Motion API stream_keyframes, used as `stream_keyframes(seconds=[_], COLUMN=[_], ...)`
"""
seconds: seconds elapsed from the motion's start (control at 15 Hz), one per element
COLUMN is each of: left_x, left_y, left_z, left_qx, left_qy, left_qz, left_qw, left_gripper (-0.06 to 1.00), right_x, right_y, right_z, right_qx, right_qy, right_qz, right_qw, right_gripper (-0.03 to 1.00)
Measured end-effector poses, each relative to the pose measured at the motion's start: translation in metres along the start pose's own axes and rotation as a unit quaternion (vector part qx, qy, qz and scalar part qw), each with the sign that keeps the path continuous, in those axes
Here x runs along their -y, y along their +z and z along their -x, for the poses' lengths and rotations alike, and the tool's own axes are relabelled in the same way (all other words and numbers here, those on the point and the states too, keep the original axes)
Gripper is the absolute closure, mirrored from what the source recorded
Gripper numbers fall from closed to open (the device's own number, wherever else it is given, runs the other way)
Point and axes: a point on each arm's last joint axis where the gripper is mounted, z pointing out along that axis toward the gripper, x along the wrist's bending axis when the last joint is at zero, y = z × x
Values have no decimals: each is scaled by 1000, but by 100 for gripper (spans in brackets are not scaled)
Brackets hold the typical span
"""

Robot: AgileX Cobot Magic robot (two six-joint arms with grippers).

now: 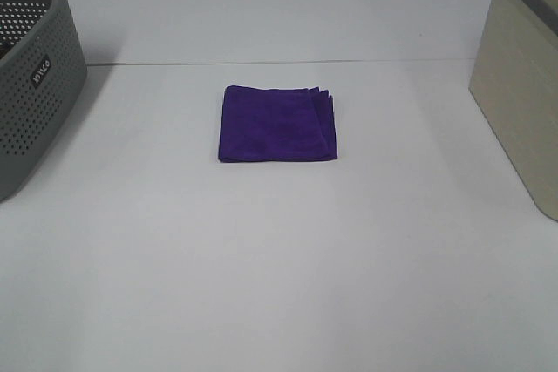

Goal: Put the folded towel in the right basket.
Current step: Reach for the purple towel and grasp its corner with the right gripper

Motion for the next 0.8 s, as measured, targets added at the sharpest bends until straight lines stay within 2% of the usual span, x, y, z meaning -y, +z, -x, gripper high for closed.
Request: stream_keyframes(seconds=[0.8], left_x=[0], left_y=[0], left_z=[0], left_qx=[0], left_qy=[0], left_qz=[0], left_qw=[1000], left_gripper=[-5], right_x=[0], right_y=[0], right_z=[0], right_qx=[0], right_qy=[0], right_qz=[0], right_qw=[1000], right_gripper=[6])
